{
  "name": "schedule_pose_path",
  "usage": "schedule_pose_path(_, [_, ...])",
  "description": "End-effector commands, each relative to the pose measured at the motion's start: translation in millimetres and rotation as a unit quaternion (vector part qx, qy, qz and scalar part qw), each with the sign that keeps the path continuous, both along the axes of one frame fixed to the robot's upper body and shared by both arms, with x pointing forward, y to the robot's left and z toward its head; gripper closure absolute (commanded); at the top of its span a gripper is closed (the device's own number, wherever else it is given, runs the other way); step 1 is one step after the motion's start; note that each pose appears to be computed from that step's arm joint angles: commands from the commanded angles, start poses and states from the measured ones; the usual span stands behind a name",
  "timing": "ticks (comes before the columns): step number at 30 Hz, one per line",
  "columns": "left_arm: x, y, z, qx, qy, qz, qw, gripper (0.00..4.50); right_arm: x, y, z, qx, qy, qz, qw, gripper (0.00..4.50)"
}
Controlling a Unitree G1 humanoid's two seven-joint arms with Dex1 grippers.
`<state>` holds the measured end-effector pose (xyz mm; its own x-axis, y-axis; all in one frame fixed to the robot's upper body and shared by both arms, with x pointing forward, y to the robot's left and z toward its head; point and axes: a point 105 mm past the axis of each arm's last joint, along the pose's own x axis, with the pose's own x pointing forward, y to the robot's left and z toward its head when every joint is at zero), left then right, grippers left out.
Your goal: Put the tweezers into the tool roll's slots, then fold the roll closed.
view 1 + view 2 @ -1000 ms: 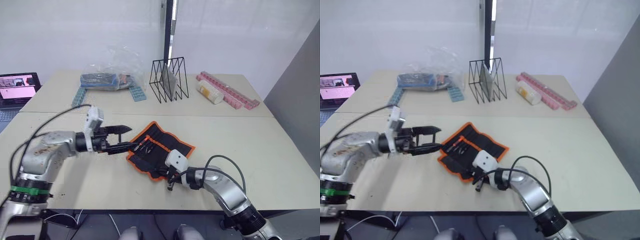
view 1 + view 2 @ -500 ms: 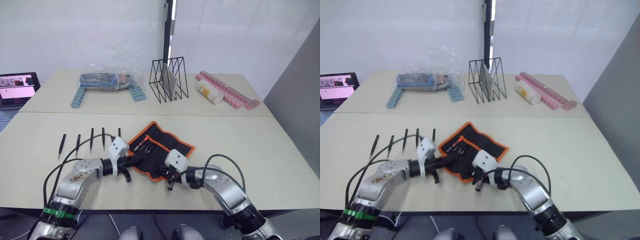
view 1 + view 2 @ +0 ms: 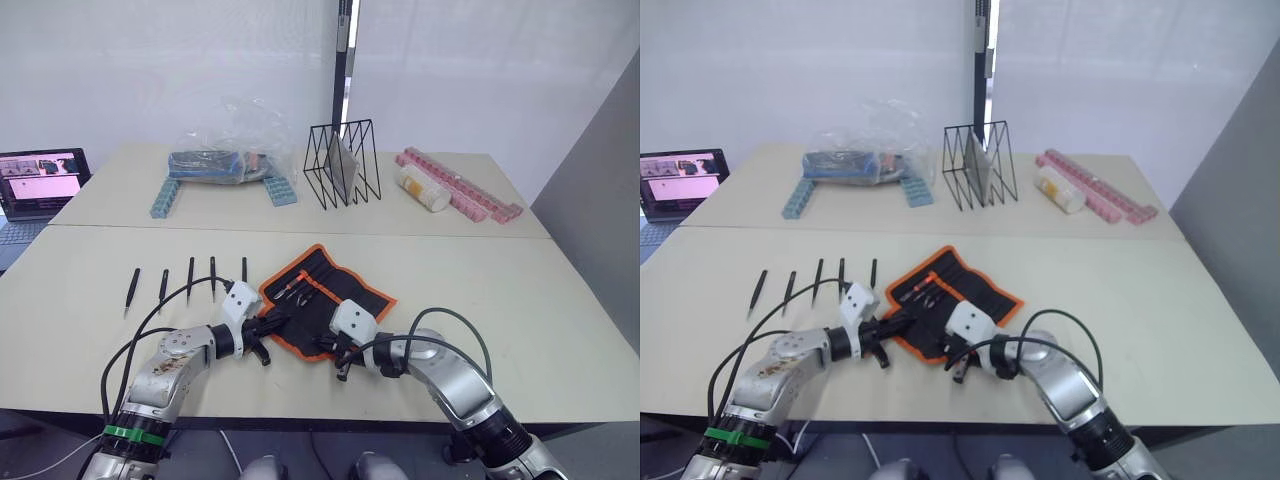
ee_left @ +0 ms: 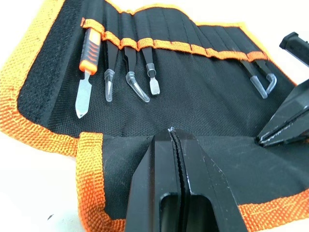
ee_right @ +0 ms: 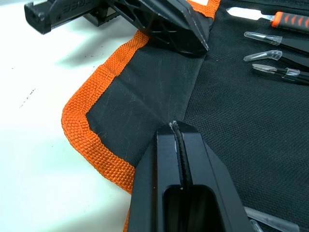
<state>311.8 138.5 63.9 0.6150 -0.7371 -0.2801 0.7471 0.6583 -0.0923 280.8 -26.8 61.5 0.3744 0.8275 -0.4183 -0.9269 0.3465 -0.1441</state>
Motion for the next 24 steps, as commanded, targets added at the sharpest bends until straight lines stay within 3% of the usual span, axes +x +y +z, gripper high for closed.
schedule_pose_path(1, [8, 26, -4, 0.034, 0.003, 0.045, 0.998, 4.47, -10, -7, -28, -0.041, 0.049, 0.001, 0.998, 4.50])
schedule_pose_path(4, [1, 29, -20, 0.056, 0.035, 0.036, 0.997, 4.47, -3, 1, -14, -0.012, 0.036, -0.012, 0.999, 4.50])
schedule_pose_path(10, [-5, 25, -28, 0.061, 0.051, 0.021, 0.997, 4.47, 7, 32, 31, 0.065, 0.012, 0.003, 0.998, 4.50])
schedule_pose_path(24, [-8, 24, -30, 0.066, 0.046, 0.014, 0.997, 4.47, 35, 60, 10, 0.027, 0.005, -0.013, 1.000, 4.50])
